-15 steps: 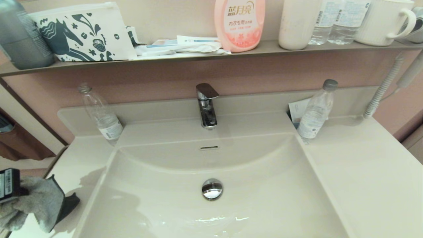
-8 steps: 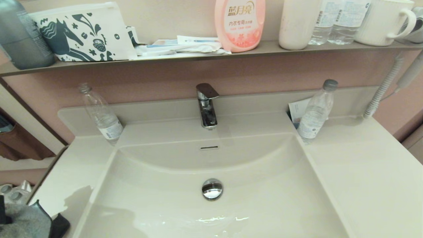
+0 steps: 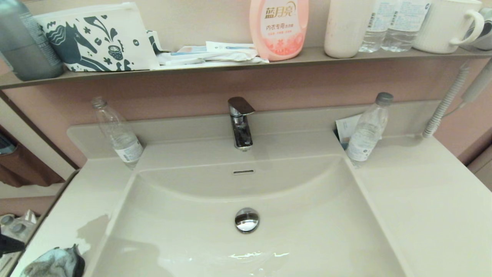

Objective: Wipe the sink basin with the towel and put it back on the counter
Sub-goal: Wipe the sink

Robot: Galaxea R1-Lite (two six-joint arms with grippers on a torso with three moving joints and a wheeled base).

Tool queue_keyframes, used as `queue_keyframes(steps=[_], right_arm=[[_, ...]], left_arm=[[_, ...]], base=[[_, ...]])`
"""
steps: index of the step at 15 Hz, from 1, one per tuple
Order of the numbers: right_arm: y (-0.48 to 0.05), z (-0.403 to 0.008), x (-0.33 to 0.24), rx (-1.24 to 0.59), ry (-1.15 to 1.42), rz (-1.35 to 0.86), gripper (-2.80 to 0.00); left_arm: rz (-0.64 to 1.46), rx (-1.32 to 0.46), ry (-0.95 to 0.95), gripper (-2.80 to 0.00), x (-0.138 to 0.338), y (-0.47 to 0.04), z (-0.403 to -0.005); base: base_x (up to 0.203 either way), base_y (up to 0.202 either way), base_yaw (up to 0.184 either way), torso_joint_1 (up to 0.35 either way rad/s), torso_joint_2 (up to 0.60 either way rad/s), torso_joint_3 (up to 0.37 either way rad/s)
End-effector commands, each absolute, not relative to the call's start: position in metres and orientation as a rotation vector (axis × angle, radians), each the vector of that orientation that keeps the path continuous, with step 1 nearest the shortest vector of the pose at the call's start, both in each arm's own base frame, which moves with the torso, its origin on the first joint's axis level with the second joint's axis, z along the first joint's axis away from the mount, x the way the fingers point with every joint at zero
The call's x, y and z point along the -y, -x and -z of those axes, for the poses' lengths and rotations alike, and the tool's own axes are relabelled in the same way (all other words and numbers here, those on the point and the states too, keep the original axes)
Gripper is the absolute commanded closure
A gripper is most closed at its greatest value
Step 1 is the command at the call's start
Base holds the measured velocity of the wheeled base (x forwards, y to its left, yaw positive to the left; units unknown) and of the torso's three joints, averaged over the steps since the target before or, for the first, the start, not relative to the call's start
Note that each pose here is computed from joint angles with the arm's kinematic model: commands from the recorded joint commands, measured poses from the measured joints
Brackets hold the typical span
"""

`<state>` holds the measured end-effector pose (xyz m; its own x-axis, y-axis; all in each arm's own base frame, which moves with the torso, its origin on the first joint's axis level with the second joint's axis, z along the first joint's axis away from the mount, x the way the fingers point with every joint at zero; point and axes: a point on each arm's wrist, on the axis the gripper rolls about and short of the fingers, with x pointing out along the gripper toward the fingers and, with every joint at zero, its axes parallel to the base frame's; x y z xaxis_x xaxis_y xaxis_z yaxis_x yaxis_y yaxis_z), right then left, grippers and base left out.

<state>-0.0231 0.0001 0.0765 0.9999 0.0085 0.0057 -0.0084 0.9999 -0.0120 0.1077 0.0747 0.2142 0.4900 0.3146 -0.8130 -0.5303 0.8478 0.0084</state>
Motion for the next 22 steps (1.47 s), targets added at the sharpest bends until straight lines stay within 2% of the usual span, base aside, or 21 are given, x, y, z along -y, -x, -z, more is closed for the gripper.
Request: queue_keyframes(steps=[1, 5, 6, 10, 17, 19, 22], right_arm=[[0.023, -0.076, 0.000, 0.005, 0.012, -0.009, 0.00], [0.023, -0.076, 0.000, 0.005, 0.012, -0.009, 0.00], [0.023, -0.076, 0.000, 0.005, 0.012, -0.009, 0.00], [0.023, -0.076, 0.000, 0.005, 0.012, -0.009, 0.00], [0.023, -0.076, 0.000, 0.005, 0.012, -0.009, 0.00], [0.023, -0.076, 0.000, 0.005, 0.012, -0.009, 0.00], [0.023, -0.076, 0.000, 0.005, 0.012, -0.009, 0.00]], left_arm=[[-0.484, -0.916, 0.235, -2.80, -0.072, -0.113, -0.219], [-0.353, -0.891, 0.180, -2.80, -0.056, -0.129, -0.229], [-0.327, -0.881, 0.191, 0.00, -0.051, -0.134, -0.232], [-0.237, -0.853, 0.227, 0.00, -0.034, -0.151, -0.241], [-0.033, -0.846, 0.361, 0.00, 0.022, -0.177, -0.256], [0.024, -0.843, 0.411, 0.00, 0.039, -0.175, -0.259], [0.077, -0.756, 0.498, 0.00, 0.043, -0.142, -0.277]], base=[[0.000, 0.000, 0.000, 0.000, 0.00, 0.000], [0.000, 0.000, 0.000, 0.000, 0.00, 0.000], [0.000, 0.000, 0.000, 0.000, 0.00, 0.000], [0.000, 0.000, 0.000, 0.000, 0.00, 0.000], [0.000, 0.000, 0.000, 0.000, 0.00, 0.000], [0.000, 0.000, 0.000, 0.000, 0.00, 0.000], [0.000, 0.000, 0.000, 0.000, 0.00, 0.000]])
